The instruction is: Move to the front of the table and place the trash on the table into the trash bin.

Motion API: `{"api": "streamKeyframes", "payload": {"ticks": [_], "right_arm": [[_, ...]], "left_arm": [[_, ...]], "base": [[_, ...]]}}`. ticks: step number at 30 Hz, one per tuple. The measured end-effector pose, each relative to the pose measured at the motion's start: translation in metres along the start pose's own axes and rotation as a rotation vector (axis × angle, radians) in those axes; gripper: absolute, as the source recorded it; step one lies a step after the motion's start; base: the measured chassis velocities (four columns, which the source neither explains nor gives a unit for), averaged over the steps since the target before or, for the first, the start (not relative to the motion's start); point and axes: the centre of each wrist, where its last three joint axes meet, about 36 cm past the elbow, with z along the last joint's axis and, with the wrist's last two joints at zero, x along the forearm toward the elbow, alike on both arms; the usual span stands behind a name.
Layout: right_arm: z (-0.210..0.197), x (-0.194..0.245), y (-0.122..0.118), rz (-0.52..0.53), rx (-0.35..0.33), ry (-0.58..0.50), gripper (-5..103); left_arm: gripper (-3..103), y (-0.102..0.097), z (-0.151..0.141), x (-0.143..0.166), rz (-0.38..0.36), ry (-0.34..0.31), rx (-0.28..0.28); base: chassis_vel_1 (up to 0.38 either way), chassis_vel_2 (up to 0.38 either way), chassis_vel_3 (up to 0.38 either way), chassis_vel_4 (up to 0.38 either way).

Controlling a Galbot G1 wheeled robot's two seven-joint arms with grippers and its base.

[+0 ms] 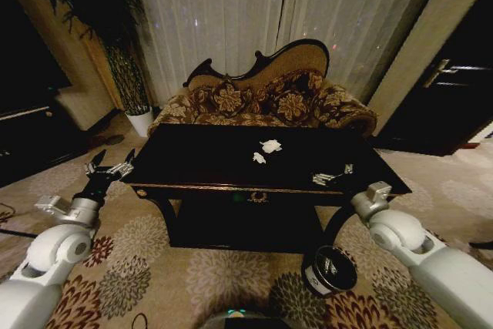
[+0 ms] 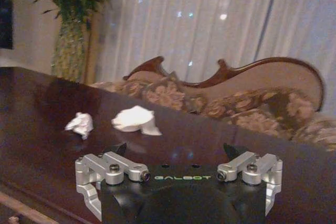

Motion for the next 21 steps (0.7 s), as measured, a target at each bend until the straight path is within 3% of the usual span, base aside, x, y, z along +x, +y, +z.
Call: {"api": "streamKeyframes", "payload": {"ticks": [21], "right_arm": [[0.002, -0.065, 0.022, -0.132, -0.033, 0.094, 100]], "left_arm": [[100, 0.0, 0.0, 0.0, 0.0, 0.0, 0.0]], "base": [[0.0, 0.0, 0.0, 0.0]]}}
